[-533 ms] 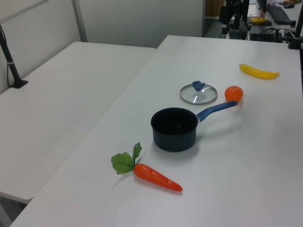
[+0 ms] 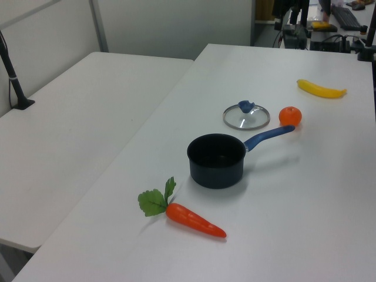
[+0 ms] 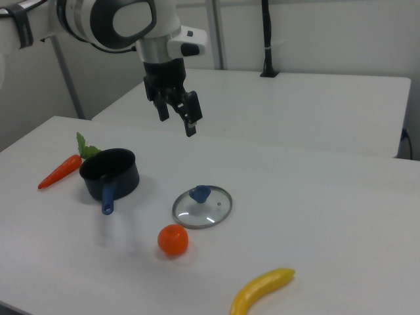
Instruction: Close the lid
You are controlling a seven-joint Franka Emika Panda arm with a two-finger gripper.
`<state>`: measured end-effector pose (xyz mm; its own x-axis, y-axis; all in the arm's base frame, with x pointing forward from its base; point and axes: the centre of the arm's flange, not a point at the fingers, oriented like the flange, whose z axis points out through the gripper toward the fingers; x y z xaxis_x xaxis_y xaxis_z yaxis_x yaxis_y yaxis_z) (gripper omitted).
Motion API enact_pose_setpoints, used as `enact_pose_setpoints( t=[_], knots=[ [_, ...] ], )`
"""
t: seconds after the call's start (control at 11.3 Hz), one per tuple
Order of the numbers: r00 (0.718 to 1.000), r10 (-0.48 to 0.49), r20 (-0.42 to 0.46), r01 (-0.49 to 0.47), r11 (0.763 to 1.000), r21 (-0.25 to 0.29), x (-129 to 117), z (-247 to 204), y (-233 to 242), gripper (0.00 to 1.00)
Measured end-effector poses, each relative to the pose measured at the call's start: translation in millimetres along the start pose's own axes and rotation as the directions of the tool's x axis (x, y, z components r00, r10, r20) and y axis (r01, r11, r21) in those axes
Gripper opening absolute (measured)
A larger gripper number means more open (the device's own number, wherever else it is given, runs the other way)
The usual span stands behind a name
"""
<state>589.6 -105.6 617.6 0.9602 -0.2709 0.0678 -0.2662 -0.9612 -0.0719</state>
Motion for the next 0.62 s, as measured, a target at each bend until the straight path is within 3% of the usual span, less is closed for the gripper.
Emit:
enact_pose_setpoints(
  t=[0.62],
  knots=[
    [1.0, -0.002, -0.005, 0.002, 1.0, 0.001, 0.4, -2.5, -1.4, 1.0]
  ],
)
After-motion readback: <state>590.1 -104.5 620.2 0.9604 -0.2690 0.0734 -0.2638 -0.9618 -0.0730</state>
